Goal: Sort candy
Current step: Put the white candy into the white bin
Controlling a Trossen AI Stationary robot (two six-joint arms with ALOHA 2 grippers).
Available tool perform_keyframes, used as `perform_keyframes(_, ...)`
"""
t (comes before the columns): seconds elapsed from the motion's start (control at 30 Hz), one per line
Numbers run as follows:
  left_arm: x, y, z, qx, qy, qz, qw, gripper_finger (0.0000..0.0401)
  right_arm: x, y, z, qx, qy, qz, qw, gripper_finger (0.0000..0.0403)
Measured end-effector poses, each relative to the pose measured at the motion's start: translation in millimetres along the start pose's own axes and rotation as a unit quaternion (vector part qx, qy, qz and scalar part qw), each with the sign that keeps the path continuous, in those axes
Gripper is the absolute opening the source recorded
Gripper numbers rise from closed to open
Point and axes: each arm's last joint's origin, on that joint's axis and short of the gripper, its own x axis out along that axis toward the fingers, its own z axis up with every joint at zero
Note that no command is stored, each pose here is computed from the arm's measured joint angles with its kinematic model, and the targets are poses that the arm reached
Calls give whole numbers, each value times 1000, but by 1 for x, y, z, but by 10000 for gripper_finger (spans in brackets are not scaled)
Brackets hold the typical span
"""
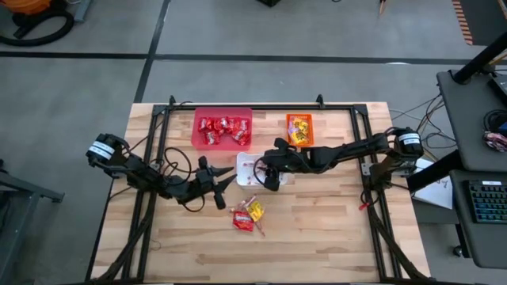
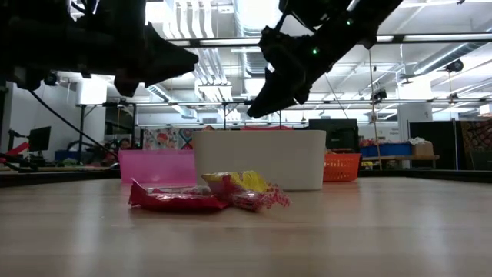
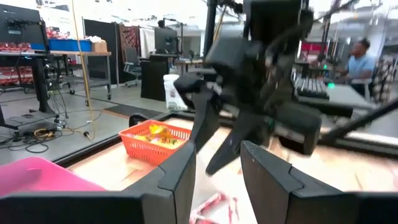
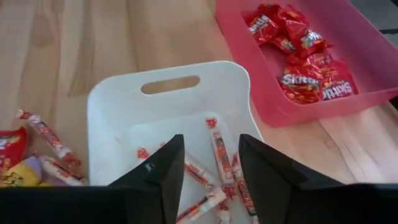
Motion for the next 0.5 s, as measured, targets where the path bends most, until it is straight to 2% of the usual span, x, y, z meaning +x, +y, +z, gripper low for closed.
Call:
perform_keyframes(0.23, -5, -2, -11, 45, 59, -24, 997, 111, -11, 11, 12, -13, 0, 18, 1000, 163)
perform_keyframes(0.37, -13, -5, -12, 54, 104, -60, 991, 111, -24, 18, 20, -27, 19, 27, 999, 163)
perform_keyframes(0.5, -22, -4, -13, 57, 150, -69, 985, 111, -36, 25, 27, -44, 24, 37, 998, 162)
